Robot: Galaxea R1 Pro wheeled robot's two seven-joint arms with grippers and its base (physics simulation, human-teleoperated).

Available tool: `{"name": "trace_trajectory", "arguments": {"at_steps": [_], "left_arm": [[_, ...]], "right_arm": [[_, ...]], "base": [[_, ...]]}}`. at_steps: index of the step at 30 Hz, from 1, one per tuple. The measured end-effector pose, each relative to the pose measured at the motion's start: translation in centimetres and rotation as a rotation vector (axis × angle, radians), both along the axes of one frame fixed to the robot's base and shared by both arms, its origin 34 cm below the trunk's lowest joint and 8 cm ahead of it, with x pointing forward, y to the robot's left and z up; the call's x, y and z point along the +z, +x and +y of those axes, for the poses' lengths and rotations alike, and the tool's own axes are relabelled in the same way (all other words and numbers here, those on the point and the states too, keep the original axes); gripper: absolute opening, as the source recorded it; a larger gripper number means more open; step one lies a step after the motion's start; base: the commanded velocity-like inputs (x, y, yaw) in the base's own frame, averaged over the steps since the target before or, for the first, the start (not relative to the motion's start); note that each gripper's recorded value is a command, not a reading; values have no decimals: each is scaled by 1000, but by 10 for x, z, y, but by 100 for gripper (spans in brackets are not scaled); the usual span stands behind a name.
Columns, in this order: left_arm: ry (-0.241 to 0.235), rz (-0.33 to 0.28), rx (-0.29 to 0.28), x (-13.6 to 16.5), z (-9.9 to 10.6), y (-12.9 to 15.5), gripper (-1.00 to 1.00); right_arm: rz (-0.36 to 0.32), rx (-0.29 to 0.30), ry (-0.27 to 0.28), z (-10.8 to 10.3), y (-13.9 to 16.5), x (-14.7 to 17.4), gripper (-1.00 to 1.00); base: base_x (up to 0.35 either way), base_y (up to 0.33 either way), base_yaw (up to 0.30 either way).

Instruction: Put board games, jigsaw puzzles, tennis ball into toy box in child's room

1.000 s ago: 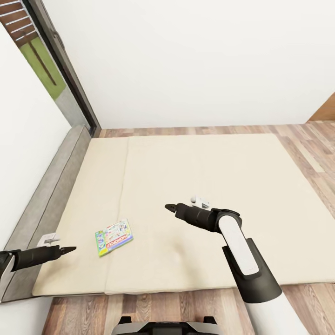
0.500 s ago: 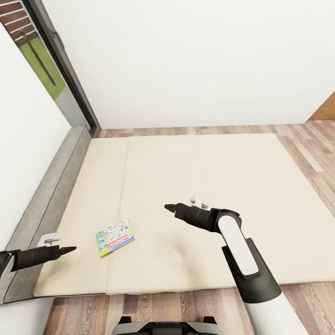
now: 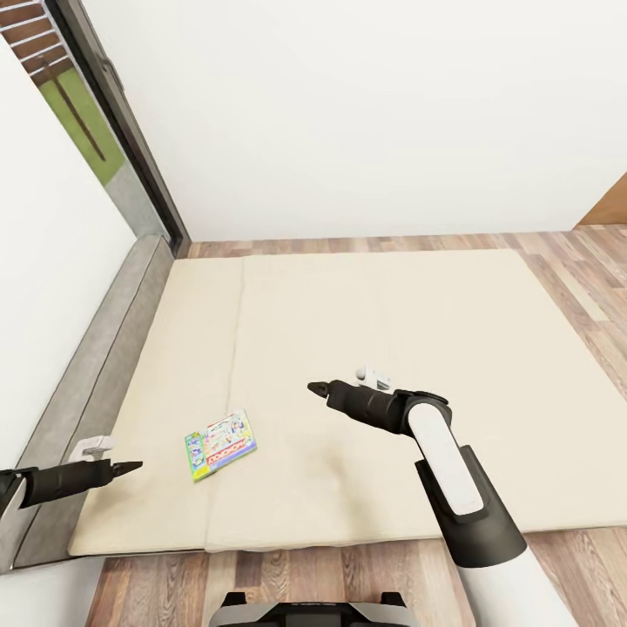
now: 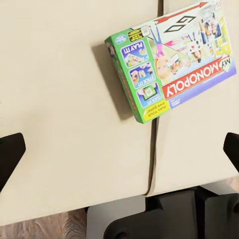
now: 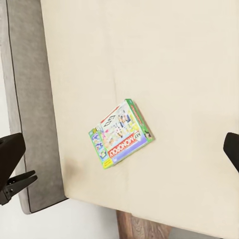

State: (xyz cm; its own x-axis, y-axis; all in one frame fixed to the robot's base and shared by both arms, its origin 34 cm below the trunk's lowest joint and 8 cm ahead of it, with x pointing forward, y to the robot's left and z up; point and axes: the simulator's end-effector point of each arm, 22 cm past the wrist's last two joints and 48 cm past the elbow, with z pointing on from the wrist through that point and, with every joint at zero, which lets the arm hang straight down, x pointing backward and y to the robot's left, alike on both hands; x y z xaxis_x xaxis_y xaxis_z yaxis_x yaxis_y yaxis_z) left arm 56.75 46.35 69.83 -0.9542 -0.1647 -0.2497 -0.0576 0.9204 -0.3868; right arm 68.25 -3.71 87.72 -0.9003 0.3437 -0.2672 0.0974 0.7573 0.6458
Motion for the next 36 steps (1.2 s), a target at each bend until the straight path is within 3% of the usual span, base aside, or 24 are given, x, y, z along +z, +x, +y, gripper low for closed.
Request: {"name": "trace_trajectory", "arguments": {"at_steps": [7, 11, 15, 18, 23, 32, 36], "left_arm": [[4, 5, 7, 0, 2, 0, 100], [-4, 43, 46, 1, -2, 8, 100], [-7, 27, 69, 3, -32, 55, 100], [52, 26, 85, -9, -63, 83, 100], [105, 31, 95, -20, -81, 92, 100], [105, -1, 74, -28, -121, 102, 100], [159, -35, 77, -31, -117, 109, 100]], "right_arm": [[-8, 4, 2, 2, 2, 3, 100], [-37, 8, 6, 4, 15, 15, 100], [-93, 32, 11, 11, 38, 40, 100], [-131, 80, 30, 30, 51, 66, 100], [-181, 118, 54, 52, 67, 98, 100], [-230, 101, -25, 39, 94, 118, 100], [-235, 91, -48, 35, 99, 121, 100]], "base": [[0, 1, 0], [0, 0, 0], [0, 0, 0], [0, 0, 0], [0, 0, 0], [0, 0, 0], [0, 0, 0]]}}
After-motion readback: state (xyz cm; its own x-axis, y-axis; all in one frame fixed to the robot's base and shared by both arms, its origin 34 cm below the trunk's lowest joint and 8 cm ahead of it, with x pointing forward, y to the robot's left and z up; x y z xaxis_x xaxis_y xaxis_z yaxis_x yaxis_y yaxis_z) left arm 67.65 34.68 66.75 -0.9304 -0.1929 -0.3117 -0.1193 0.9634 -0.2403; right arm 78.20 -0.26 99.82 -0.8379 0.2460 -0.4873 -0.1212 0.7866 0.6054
